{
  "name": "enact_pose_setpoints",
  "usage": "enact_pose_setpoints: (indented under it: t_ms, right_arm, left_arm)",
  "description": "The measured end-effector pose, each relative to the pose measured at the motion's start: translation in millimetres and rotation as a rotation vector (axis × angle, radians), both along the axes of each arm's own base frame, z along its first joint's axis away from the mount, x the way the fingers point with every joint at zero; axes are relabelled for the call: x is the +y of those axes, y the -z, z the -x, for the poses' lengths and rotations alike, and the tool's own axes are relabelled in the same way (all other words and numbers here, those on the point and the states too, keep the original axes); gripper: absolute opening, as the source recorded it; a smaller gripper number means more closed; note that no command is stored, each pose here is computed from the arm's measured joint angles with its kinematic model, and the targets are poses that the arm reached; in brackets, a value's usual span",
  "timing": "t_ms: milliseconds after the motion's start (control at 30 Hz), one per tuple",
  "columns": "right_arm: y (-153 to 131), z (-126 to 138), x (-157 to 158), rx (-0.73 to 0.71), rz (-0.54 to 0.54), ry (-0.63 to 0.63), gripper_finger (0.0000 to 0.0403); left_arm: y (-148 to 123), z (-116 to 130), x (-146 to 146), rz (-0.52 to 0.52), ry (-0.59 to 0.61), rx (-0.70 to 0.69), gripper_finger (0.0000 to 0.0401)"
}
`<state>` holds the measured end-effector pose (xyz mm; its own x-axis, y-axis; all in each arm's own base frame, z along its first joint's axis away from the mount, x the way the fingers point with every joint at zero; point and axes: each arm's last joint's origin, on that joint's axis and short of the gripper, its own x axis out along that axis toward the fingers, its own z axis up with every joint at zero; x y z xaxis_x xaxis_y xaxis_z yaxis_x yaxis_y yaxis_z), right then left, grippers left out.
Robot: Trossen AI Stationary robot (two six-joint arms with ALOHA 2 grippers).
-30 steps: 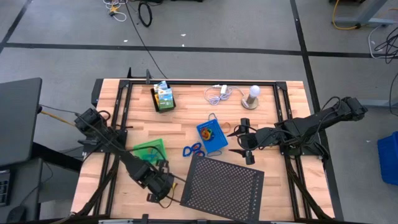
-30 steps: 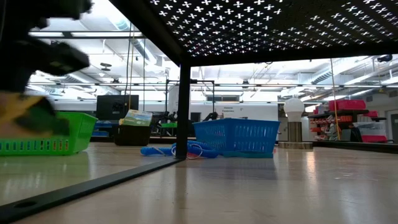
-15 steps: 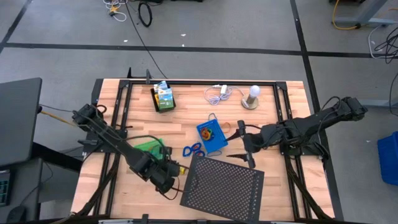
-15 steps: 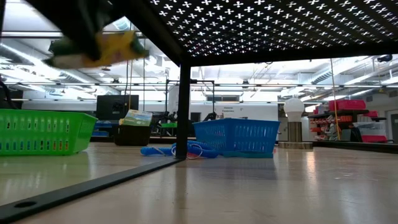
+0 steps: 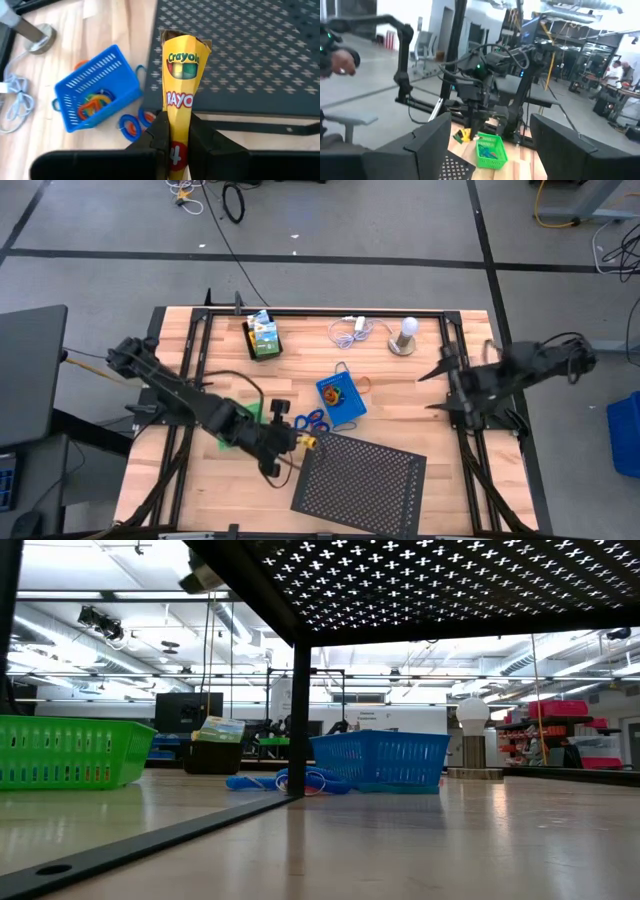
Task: Pick & Place Office Desk Supplies
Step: Put the crayon box into the black bin
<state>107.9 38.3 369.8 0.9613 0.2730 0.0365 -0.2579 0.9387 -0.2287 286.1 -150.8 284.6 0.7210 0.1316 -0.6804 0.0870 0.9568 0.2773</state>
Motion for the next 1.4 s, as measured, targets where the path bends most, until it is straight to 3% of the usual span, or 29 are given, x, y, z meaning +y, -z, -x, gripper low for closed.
enact_pose_setpoints:
  t_ms: [167,433,733,1100,1400]
  right_arm:
    - [0,28,-10,-0.011,-0.033,-0.011,0.0278]
    - [30,36,-14,0.008,-0.048,0.002,0.0278]
    - [89,19,-8,0.046,-0.144,0.014,0.0278]
    - [122,8,-6,0.01,-0.184,0.092,0.0278]
    - [123,7,-7,0.002,-0.184,0.118,0.0278]
  left_arm:
    - [-9,-1,20,0.034,0.019,-0.074,0.0034]
    - [18,19,76,0.209,0.085,-0.346,0.0034]
    - [42,61,144,0.107,-0.061,-0.547,0.0034]
    - [67,89,229,0.22,-0.499,-0.716,0.0034]
    - [84,91,243,0.208,-0.812,-0.767,0.0034]
